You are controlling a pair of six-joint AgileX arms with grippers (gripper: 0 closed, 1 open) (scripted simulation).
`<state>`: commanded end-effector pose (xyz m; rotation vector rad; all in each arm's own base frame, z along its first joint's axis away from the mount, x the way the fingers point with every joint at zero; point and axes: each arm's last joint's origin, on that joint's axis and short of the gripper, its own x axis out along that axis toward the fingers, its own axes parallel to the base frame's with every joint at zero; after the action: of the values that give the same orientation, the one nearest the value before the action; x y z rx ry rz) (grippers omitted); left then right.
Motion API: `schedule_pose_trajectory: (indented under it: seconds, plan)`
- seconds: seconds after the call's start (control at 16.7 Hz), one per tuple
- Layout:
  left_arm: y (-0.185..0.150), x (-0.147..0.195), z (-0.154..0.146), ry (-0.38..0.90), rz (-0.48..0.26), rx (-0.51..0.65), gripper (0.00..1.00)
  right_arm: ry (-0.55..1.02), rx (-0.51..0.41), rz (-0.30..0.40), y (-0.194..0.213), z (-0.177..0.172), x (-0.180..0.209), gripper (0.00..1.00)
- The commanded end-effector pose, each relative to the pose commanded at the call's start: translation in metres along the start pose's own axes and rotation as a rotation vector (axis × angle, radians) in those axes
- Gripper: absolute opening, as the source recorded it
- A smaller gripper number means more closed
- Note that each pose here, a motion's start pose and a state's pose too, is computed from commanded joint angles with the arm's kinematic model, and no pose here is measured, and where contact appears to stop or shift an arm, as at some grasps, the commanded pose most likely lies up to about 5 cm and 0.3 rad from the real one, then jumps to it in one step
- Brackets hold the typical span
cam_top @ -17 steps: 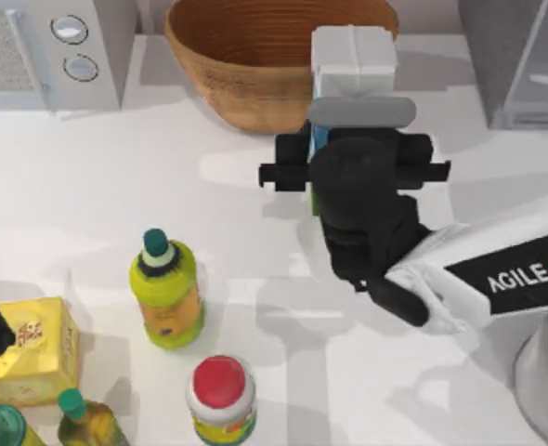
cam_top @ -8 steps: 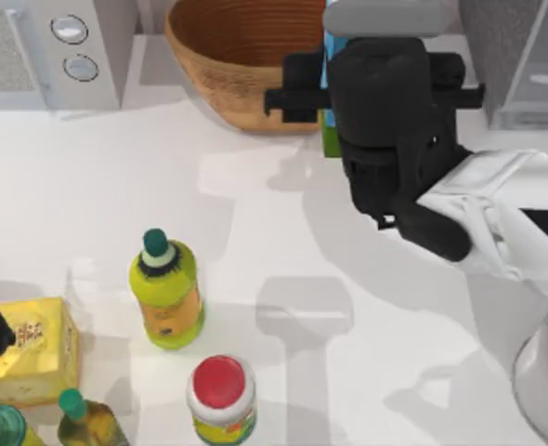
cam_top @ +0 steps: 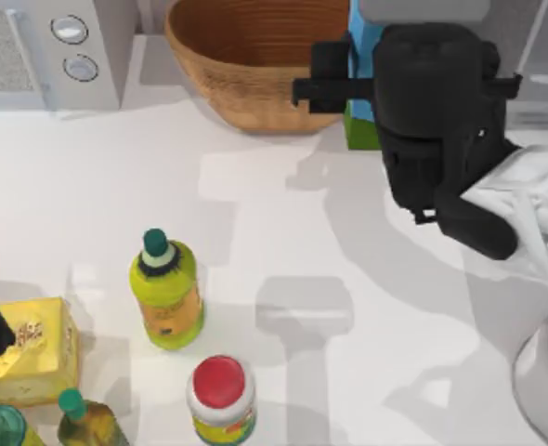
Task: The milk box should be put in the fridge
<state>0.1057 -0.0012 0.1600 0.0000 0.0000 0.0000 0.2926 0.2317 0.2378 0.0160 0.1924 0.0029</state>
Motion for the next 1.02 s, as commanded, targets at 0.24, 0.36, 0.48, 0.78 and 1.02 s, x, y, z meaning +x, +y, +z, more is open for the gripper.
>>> schedule_pose_trajectory:
  seconds: [0.24,0.36,0.48,0.78,1.02]
  plan:
    - [0.000,0.000,0.000,0.000,0.000,0.000,1.00,-0.023,0.013,0.013,-0.060,0.024,-0.030,0.00]
    - [0.000,0.000,0.000,0.000,0.000,0.000,1.00,-0.040,0.017,0.018,-0.096,0.029,-0.053,0.00]
    - [0.000,0.000,0.000,0.000,0.000,0.000,1.00,-0.059,0.018,0.023,-0.131,0.026,-0.079,0.00]
    - [0.000,0.000,0.000,0.000,0.000,0.000,1.00,-0.116,0.009,0.028,-0.195,-0.016,-0.140,0.00]
    - [0.000,0.000,0.000,0.000,0.000,0.000,1.00,-0.159,-0.004,0.018,-0.220,-0.064,-0.165,0.00]
